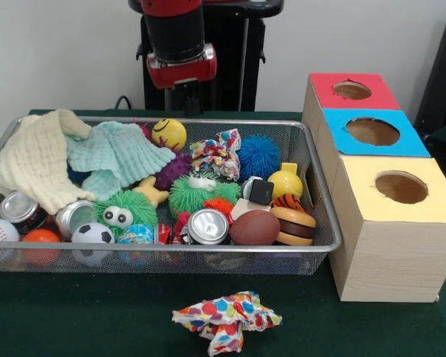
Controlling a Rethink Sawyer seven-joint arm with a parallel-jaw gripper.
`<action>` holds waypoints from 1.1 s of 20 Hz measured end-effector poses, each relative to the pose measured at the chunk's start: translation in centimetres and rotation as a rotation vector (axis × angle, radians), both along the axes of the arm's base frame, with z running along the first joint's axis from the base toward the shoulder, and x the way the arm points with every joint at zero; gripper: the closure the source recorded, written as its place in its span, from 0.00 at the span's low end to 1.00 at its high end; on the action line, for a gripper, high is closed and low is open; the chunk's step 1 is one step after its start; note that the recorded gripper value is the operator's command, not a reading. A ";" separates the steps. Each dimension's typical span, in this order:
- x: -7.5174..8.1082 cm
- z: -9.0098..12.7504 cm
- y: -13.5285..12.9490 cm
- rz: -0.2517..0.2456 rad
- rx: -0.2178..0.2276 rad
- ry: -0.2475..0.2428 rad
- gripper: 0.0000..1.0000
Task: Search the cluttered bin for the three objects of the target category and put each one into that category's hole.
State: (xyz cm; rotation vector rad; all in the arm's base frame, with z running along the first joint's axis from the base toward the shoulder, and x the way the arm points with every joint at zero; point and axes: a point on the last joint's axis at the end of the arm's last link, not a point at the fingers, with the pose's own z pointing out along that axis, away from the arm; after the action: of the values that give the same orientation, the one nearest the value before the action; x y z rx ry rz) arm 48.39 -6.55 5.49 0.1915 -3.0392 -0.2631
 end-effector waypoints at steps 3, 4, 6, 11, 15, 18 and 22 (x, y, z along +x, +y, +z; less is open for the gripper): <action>-0.3 0.9 0.6 -0.012 0.029 0.017 1.00; -0.4 1.1 0.8 -0.010 0.035 0.017 1.00; -0.4 1.5 1.3 -0.003 0.046 0.014 1.00; -0.6 1.9 3.2 0.033 0.079 0.003 0.00; -0.7 1.8 3.6 0.035 0.085 -0.011 0.00; -0.6 1.7 3.9 0.028 0.088 -0.061 0.00; 0.7 1.6 4.4 0.019 0.078 -0.172 0.00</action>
State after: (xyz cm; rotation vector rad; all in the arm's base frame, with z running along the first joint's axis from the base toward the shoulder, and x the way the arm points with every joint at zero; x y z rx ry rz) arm 49.11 -2.19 7.09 0.2606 -3.1979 -0.3834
